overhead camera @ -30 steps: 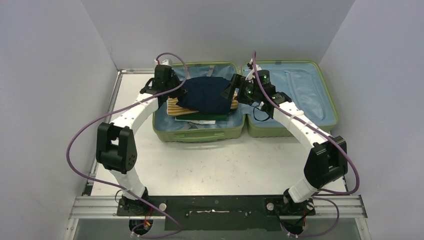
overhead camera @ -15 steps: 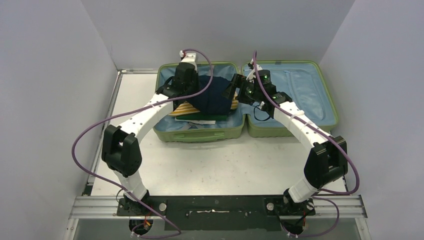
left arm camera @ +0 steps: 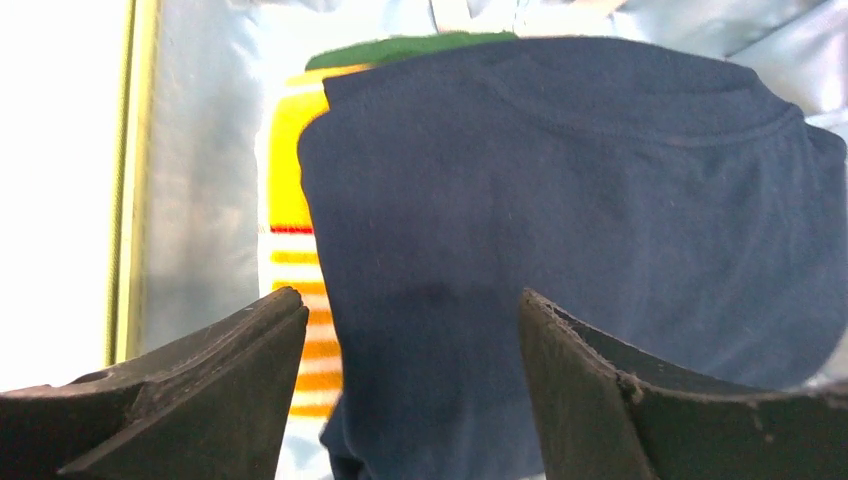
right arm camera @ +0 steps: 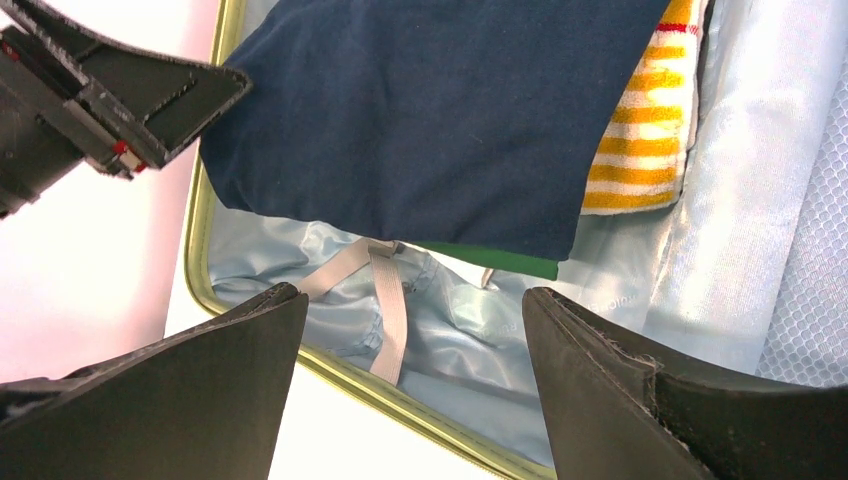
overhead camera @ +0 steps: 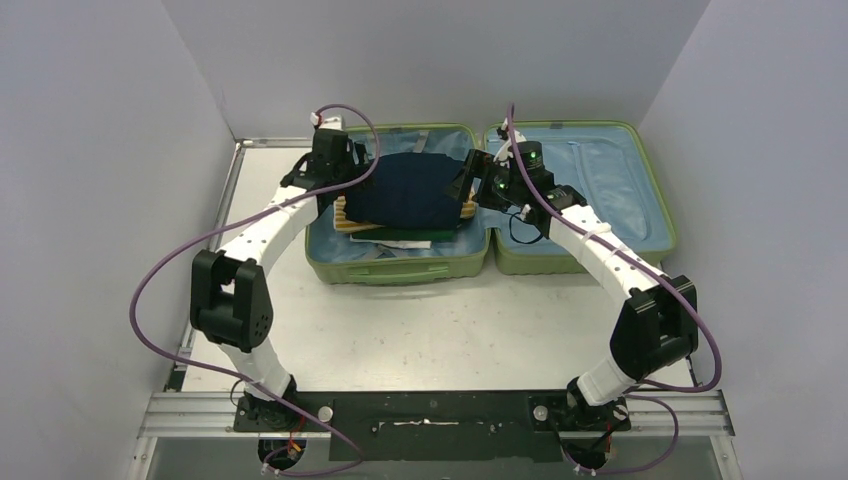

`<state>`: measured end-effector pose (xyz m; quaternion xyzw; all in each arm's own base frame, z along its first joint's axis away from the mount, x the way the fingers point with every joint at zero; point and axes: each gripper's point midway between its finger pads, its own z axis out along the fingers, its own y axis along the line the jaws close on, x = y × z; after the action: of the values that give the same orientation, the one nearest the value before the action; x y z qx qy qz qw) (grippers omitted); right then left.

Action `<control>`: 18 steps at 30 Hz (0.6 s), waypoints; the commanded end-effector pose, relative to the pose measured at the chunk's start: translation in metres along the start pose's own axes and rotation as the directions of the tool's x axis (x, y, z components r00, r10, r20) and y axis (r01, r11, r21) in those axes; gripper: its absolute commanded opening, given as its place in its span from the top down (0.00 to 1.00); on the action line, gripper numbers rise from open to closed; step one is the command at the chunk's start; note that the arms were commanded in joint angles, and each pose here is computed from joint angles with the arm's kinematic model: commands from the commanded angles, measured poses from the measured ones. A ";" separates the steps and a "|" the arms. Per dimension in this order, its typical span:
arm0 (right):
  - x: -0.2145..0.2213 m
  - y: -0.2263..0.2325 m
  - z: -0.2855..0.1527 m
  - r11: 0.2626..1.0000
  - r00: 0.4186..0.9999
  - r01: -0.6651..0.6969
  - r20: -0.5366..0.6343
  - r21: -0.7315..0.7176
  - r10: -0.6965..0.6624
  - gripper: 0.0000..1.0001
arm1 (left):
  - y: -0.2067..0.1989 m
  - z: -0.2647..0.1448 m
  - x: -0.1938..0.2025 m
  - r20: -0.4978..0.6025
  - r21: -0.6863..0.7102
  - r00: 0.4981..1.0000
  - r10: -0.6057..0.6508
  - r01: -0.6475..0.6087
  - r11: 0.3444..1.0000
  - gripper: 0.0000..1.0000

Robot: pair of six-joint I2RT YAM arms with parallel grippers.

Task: Pack the luggage
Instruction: Place the clothes in the luggage.

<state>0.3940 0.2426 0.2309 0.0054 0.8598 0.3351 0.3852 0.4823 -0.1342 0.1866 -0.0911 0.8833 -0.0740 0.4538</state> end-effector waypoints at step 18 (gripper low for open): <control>0.012 -0.048 0.067 0.986 0.986 -0.140 -0.078 0.090 0.147 0.26 | -0.009 -0.049 0.034 -0.054 0.144 0.980 -0.192 0.198 0.970 0.20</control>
<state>0.4291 0.2411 0.1487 0.0775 0.8926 0.3185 0.3095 0.4184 -0.1450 0.1584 -0.1442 0.8953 -0.1554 0.3919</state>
